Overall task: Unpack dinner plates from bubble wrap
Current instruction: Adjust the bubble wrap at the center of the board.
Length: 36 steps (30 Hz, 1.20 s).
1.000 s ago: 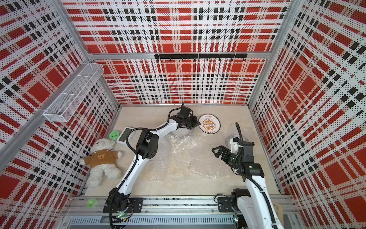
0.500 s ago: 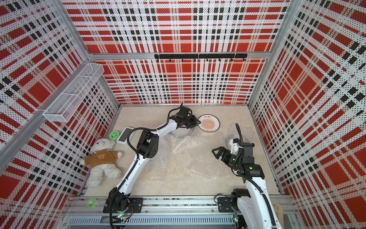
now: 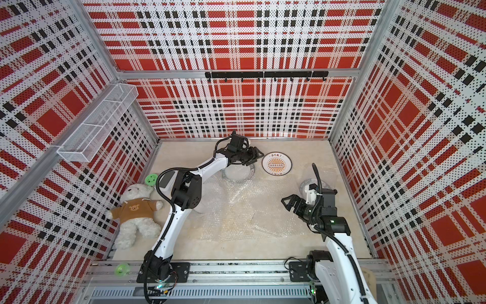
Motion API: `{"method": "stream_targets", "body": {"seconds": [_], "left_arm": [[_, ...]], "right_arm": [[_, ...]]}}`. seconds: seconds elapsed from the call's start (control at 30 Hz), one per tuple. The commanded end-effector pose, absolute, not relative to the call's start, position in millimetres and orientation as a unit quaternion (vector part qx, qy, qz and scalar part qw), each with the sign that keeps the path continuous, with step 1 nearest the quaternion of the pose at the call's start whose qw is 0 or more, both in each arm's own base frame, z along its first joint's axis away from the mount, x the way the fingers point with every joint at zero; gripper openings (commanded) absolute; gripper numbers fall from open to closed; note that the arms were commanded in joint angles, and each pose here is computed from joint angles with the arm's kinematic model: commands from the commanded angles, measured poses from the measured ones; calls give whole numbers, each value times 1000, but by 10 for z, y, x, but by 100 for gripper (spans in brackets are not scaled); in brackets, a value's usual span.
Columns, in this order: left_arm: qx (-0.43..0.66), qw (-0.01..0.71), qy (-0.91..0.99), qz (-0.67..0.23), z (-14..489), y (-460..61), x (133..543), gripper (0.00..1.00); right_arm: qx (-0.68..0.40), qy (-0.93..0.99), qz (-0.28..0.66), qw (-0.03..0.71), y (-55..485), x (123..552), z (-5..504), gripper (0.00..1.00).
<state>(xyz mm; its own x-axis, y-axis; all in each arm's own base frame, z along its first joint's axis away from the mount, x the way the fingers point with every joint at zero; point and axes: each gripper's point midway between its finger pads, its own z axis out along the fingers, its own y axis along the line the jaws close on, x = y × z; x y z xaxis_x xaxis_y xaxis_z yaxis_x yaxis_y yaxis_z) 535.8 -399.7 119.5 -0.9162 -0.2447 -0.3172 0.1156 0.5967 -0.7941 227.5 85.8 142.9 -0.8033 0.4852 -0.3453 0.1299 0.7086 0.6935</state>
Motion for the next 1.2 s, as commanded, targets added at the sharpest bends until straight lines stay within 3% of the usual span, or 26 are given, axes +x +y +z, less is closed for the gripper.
{"method": "stream_targets", "body": {"seconds": [0.0, 0.23, 0.4, 0.57, 0.77, 1.03, 1.17], "left_arm": [[4, 243, 841, -483, 2015, -3976, 5224, 67], [40, 307, 844, -438, 2614, -3452, 4272, 77], [22, 325, 885, -334, 2339, -2630, 3560, 100], [-12, 317, 907, -277, 2021, -1868, 2913, 99], [-71, 230, 935, -261, 1369, -1336, 2373, 97], [-75, 205, 935, -281, 1155, -1515, 2524, 82], [-66, 198, 938, -276, 1064, -1605, 2636, 69]], "right_arm": [[157, 885, 337, 282, 848, 2378, 1497, 100], [155, 884, 342, 277, 867, 2476, 1426, 100], [136, 883, 355, 275, 968, 2560, 1410, 100], [99, 886, 361, 275, 1229, 2649, 1424, 100], [87, 870, 403, 272, 1539, 2853, 1406, 100], [55, 871, 414, 257, 1863, 2902, 1424, 100], [55, 872, 415, 253, 1867, 2827, 1394, 100]]}}
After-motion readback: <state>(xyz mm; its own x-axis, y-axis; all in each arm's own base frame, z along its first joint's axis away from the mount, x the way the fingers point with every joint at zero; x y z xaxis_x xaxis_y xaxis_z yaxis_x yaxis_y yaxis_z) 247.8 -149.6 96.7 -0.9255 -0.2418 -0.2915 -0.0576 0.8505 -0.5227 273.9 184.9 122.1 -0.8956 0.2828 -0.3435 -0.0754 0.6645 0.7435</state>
